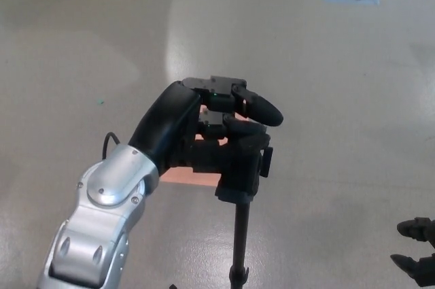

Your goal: The robot uses its left hand to grab the top of a phone stand kept on the floor and rotates it anti-clockwise

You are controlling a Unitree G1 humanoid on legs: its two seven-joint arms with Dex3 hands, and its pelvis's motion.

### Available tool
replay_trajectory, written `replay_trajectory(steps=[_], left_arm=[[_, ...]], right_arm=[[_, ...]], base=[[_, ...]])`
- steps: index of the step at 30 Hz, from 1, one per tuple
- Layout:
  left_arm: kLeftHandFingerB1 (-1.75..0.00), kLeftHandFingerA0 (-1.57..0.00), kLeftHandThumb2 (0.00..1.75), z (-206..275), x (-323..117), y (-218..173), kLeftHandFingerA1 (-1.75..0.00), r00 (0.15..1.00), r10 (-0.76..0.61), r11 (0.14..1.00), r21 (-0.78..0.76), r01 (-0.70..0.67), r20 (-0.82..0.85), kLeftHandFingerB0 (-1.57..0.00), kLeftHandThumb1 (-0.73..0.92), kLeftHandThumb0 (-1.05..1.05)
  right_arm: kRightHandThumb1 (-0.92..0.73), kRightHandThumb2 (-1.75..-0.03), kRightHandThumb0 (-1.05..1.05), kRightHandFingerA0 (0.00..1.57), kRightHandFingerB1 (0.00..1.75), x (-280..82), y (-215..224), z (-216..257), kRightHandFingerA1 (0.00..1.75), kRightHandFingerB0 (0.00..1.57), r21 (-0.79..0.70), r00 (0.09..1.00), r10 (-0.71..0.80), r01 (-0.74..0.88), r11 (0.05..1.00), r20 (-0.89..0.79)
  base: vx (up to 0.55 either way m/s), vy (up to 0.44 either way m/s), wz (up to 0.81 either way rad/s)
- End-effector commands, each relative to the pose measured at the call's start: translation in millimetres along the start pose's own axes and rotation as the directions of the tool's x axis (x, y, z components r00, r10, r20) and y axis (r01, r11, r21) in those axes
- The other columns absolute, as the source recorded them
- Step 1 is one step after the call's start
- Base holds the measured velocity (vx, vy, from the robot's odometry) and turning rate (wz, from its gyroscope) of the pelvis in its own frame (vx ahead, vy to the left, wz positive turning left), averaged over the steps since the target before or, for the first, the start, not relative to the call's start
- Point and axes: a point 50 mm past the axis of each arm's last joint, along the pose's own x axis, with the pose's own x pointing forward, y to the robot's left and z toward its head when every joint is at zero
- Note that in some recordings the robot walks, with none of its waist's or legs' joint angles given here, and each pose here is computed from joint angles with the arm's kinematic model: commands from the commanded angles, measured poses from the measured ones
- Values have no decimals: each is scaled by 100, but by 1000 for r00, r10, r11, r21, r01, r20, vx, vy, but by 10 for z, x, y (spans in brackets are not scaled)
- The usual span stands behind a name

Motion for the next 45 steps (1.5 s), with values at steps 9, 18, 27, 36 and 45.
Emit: replay_trajectory(steps=[9,18,27,36,45], left_arm=[[-65,-107,61,-148,66,108,-78,949,-49,928,-367,-72,-310,-93,72,-11],[-64,-105,62,-136,81,117,-77,938,-63,916,-393,-81,-340,-92,72,-13],[-64,-108,61,-128,103,116,-76,923,-76,902,-421,-97,-376,-92,71,-14],[-63,-109,62,-132,108,122,-76,914,-83,906,-413,-97,-396,-92,72,-14],[-62,-106,61,-111,130,145,-79,904,-107,895,-436,-94,-414,-88,73,-16]], right_arm=[[-63,-86,-45,35,21,-20,-102,49,52,1,11,1000,-9,9,1000,-6],[-64,-87,-45,34,21,-20,-117,81,51,0,5,1000,-11,11,1000,-4],[-64,-87,-45,31,22,-21,-139,122,50,0,11,1000,-12,12,1000,-1],[-64,-87,-44,32,21,-22,-153,153,51,0,23,1000,-13,13,1000,7],[-64,-87,-45,33,21,-21,-164,188,51,0,5,1000,-19,19,1000,14]], base=[[0,0,0],[0,0,0],[0,0,0],[0,0,0],[0,0,0]])
